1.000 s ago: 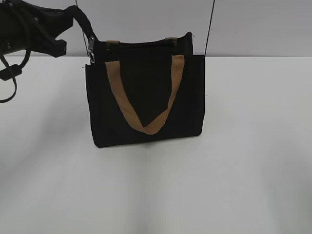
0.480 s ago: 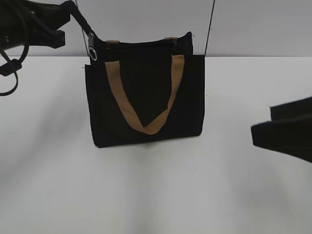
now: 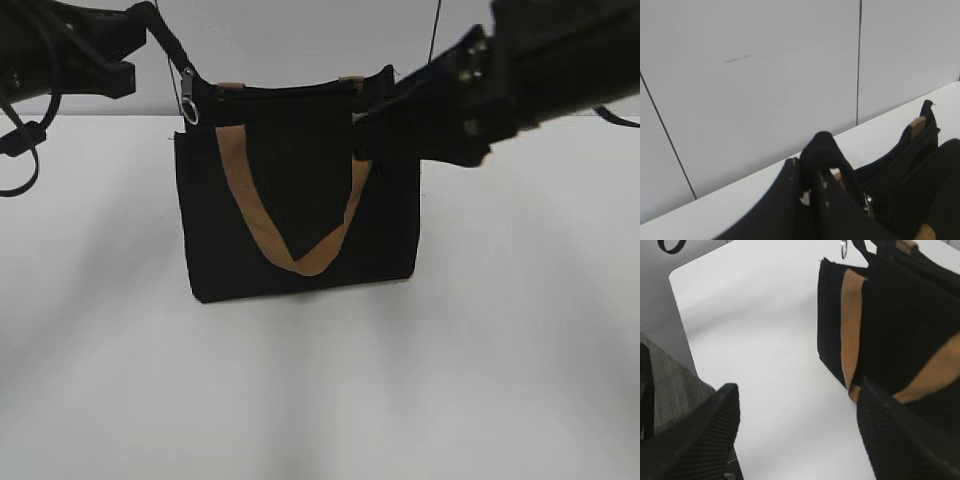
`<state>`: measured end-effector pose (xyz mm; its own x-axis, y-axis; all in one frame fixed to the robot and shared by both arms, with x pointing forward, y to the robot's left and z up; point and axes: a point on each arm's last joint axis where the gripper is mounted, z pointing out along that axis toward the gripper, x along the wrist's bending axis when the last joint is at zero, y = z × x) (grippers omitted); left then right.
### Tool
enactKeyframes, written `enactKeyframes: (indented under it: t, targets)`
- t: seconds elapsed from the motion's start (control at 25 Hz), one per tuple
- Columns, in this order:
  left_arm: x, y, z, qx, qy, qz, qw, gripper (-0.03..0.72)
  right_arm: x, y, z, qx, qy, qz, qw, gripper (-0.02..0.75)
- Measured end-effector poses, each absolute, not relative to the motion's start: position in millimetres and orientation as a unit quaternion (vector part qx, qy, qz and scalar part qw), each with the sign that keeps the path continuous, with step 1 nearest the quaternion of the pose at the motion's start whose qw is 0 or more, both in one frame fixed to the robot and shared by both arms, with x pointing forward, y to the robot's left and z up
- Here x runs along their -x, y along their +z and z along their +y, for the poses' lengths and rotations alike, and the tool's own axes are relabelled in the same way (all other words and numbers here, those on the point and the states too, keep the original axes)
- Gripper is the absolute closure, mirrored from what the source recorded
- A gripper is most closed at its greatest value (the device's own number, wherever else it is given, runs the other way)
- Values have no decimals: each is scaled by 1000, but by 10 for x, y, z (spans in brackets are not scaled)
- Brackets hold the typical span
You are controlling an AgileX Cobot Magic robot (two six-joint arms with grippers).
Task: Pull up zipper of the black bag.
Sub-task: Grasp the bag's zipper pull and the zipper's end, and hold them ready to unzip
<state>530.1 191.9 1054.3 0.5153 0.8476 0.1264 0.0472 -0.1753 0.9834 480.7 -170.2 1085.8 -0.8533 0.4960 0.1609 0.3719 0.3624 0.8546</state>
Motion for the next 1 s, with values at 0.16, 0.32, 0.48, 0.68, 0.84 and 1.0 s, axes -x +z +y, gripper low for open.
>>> enactKeyframes:
  t: [0.16, 0.32, 0.48, 0.68, 0.84, 1.0]
  targets:
    - [-5301, 10543, 1919, -670, 357, 340, 555, 661, -5105, 10845, -1340, -227, 499, 835, 47, 220]
    - [-5301, 10543, 1920, -664, 347, 353, 561, 661, -5360, 10776, -984, -193, 498, 845, 35, 270]
    - [-5301, 10543, 1920, -662, 344, 357, 563, 661, -5539, 10677, -662, -164, 497, 852, 25, 283]
    - [-5301, 10542, 1920, -662, 343, 357, 562, 661, -5721, 10549, -384, -147, 496, 855, 18, 287]
    - [-5301, 10541, 1920, -662, 343, 357, 562, 661, -5842, 10428, -252, -145, 493, 858, 16, 287]
    - [-5305, 10548, 1925, -656, 342, 363, 566, 661, -5943, 10311, -212, -158, 489, 858, 26, 287]
